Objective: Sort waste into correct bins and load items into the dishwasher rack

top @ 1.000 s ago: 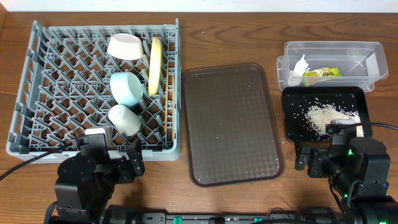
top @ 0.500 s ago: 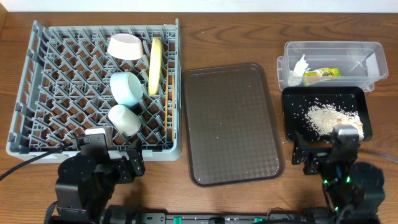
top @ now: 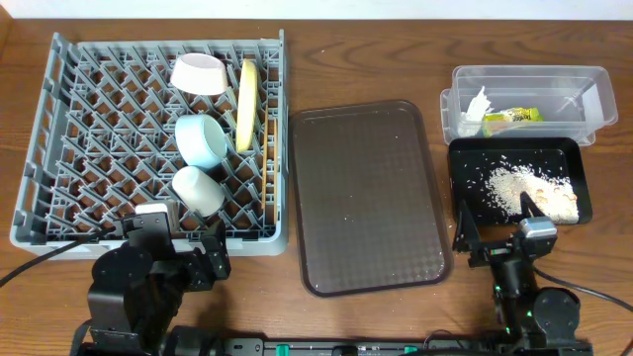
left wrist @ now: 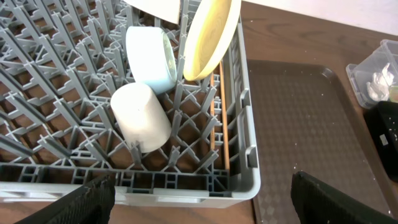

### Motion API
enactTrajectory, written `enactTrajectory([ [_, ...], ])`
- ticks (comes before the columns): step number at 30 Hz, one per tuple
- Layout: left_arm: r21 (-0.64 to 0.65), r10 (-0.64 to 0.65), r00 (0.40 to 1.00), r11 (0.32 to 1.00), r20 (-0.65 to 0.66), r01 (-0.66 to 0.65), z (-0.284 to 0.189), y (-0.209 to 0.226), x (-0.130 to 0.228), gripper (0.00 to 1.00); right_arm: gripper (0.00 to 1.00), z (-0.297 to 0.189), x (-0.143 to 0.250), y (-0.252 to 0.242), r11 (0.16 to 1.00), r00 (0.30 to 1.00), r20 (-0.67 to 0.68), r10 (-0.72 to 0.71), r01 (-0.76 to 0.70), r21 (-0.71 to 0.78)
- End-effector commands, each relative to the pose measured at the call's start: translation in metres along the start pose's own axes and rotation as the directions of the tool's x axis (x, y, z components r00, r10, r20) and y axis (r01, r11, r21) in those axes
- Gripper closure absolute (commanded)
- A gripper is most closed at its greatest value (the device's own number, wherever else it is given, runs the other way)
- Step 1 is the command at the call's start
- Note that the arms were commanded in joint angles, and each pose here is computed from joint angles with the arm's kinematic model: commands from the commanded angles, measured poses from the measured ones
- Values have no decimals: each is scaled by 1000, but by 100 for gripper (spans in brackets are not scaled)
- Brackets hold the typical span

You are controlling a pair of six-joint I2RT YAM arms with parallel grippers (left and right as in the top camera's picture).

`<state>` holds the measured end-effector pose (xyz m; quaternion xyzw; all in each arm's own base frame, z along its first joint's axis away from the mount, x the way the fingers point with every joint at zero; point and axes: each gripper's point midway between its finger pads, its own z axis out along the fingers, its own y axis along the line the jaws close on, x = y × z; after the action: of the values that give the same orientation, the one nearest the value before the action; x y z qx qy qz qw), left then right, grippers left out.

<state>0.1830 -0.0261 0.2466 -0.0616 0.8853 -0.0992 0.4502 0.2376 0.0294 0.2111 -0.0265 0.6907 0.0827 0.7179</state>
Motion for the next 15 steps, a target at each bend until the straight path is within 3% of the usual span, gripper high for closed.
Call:
enactTrajectory([
  [1, -5, 15, 1000, 1000, -1, -15, 1, 1, 1, 8, 1, 4, 11, 2, 996, 996, 23, -90, 90, -17],
  [8, -6, 15, 1000, 1000, 0, -15, 1, 1, 1, 8, 1, 4, 54, 1, 983, 977, -113, -182, 179, -36],
  [15, -6, 15, 1000, 1000, 0, -15, 1, 1, 1, 8, 1, 4, 53, 2, 984, 978, -107, -179, 176, -36],
])
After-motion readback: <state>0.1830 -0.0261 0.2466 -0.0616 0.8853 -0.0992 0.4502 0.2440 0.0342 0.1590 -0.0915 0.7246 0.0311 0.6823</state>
